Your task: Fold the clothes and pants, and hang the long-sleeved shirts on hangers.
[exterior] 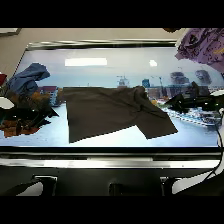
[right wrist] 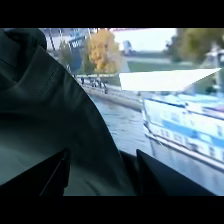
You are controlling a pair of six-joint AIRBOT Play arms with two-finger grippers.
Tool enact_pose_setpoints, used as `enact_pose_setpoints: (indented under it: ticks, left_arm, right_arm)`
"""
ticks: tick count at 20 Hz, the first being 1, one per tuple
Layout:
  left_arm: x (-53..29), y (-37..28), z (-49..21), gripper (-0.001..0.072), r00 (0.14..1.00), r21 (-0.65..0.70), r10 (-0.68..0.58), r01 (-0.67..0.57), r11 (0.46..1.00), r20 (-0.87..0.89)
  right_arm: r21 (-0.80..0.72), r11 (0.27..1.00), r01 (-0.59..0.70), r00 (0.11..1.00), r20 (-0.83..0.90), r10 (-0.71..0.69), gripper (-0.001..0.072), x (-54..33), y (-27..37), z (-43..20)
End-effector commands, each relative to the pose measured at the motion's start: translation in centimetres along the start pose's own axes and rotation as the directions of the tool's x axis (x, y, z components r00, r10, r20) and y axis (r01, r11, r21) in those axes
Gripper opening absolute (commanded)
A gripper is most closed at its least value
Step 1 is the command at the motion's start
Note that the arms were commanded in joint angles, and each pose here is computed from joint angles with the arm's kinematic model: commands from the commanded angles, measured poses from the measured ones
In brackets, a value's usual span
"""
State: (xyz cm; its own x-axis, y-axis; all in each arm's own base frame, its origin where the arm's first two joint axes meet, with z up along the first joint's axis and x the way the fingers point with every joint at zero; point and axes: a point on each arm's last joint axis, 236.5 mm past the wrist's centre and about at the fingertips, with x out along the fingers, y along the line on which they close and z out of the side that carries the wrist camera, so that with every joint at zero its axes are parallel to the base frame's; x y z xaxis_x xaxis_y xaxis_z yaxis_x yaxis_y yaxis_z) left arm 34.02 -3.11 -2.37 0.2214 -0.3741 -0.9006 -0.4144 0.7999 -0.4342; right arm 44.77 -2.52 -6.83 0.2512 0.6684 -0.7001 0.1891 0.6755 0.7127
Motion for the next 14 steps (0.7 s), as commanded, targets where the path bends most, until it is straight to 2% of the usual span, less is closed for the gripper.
enact_pose_setpoints:
  ticks: [1,4,5,6,7,8,11,14]
  left_arm:
    - [0.5,0.2,-0.7,0.061,1.0,-0.019,-0.011,0.011,1.0,-0.013]
    - [0.5,0.5,-0.8,0.0609,1.0,-0.004,0.001,-0.001,1.0,-0.016]
    - [0.5,0.5,-1.0,0.061,1.0,0.013,0.002,-0.001,1.0,-0.023]
    - [0.5,0.5,-1.3,0.061,0.999,0.016,0.003,-0.002,1.0,-0.035]
    - [0.5,0.6,-2.1,0.0609,0.998,0.007,0.008,-0.007,1.0,-0.07]
    - [0.5,1.0,-2.7,0.0609,0.995,0.007,0.02,-0.02,1.0,-0.095]
    - [1.3,2.6,-3.8,0.061,0.994,0.012,0.023,-0.022,1.0,-0.105]
    - [3.3,2.1,-6.1,0.061,0.982,-0.041,-0.12,0.115,0.993,-0.147]
  right_arm:
    - [-0.023,1.0,-0.015,0.996,-0.089,0.013,0.0486,3.5,0.8,-1.7]
    - [-0.033,0.999,0.017,0.988,-0.154,-0.022,0.0473,4.4,0.9,-3.1]
    - [-0.021,1.0,0.02,0.988,-0.155,-0.023,0.04,4.5,0.9,-3.2]
    - [-0.018,1.0,0.02,0.987,-0.158,-0.023,0.0244,4.4,0.9,-3.2]
    - [-0.016,1.0,0.019,0.986,-0.163,-0.022,0.0166,4.3,1.0,-3.4]
    - [-0.016,1.0,0.017,0.986,-0.163,-0.02,0.0036,4.2,1.2,-3.4]
    - [-0.037,0.999,0.025,0.991,-0.129,-0.029,0.0037,3.2,2.1,-2.8]
    - [-0.062,0.998,0.034,0.996,-0.085,-0.039,0.0036,1.8,3.4,-2.2]
